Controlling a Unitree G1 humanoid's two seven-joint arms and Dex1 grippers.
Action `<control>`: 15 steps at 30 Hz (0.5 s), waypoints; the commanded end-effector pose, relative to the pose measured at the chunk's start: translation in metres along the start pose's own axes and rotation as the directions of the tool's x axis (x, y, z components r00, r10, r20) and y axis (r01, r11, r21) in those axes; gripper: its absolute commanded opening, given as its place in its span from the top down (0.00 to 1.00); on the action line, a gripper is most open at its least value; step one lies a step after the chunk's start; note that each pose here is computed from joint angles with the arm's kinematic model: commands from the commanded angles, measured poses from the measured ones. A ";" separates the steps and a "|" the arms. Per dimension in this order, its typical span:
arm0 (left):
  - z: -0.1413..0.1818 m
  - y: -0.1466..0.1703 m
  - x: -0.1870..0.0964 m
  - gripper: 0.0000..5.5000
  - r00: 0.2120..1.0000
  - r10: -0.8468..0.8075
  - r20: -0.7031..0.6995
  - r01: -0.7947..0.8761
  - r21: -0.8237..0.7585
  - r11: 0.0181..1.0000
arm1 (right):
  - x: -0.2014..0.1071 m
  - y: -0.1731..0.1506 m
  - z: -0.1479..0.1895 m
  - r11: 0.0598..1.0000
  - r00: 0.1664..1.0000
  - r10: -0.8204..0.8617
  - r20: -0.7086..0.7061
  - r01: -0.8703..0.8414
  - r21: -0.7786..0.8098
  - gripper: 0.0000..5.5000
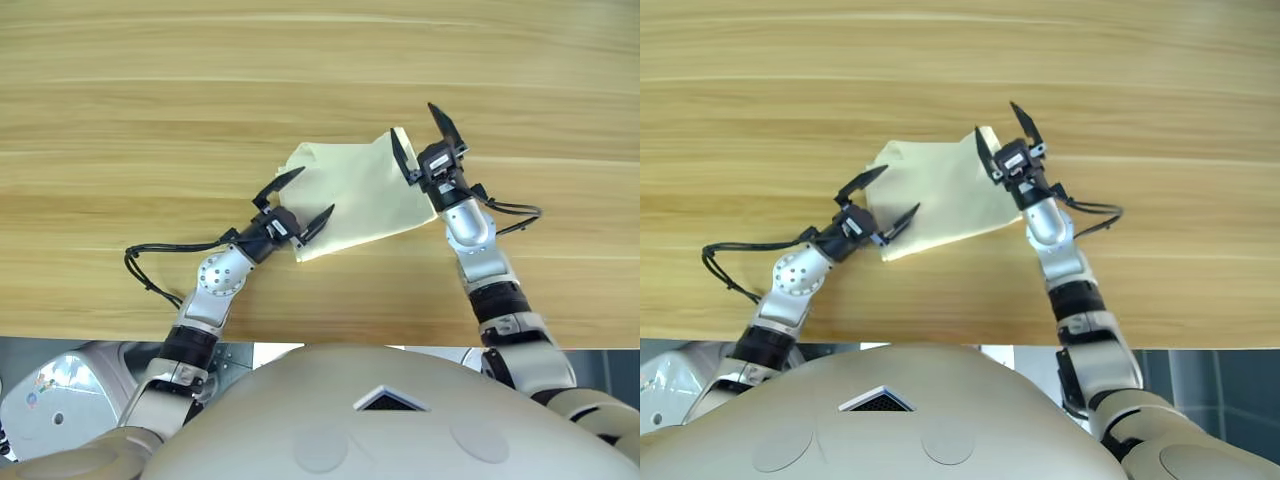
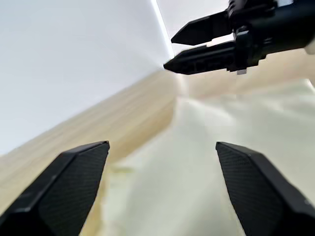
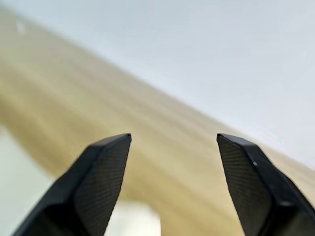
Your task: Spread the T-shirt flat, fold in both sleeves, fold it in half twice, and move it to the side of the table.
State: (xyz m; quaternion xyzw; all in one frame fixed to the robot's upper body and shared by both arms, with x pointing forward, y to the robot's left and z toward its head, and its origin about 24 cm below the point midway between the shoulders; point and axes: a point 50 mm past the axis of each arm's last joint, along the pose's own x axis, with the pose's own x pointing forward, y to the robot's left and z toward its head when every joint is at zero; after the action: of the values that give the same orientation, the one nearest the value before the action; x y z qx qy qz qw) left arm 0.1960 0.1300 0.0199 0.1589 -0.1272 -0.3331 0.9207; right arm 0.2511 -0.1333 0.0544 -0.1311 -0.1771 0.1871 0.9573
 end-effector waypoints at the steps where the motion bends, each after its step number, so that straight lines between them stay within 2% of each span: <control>1: 0.044 0.043 0.009 0.27 0.907 0.307 0.287 -0.282 -0.124 0.951 | 0.005 0.022 0.028 0.997 0.996 0.070 0.049 -0.071 0.014 0.41; 5: 0.062 0.074 0.000 0.27 0.765 0.521 0.379 -0.444 -0.275 0.853 | 0.001 0.079 -0.002 0.947 0.937 0.319 -0.144 -0.320 0.015 0.41; 8: 0.063 0.093 -0.009 0.27 0.670 0.646 0.366 -0.545 -0.349 0.763 | -0.015 0.104 -0.050 0.911 0.831 0.412 -0.375 -0.382 0.155 0.41; 10: 0.061 0.101 -0.012 0.27 0.627 0.699 0.344 -0.583 -0.388 0.714 | -0.029 0.103 -0.075 0.916 0.769 0.392 -0.504 -0.278 0.289 0.41; 12: 0.058 0.103 -0.013 0.27 0.618 0.717 0.323 -0.597 -0.400 0.695 | -0.035 0.094 -0.083 0.908 0.753 0.353 -0.556 -0.131 0.399 0.41; 15: 0.053 0.104 -0.016 0.27 0.618 0.730 0.293 -0.614 -0.400 0.680 | -0.030 0.051 -0.088 0.889 0.768 0.167 -0.619 0.154 0.431 0.41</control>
State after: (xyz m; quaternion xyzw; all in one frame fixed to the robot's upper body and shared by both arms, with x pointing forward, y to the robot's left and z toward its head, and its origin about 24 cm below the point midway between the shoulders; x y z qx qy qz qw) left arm 0.2236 0.2025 0.1075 -0.0970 -0.3420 -0.0090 0.9346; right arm 0.2516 -0.0694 -0.0199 0.0072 0.0996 0.2738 0.9566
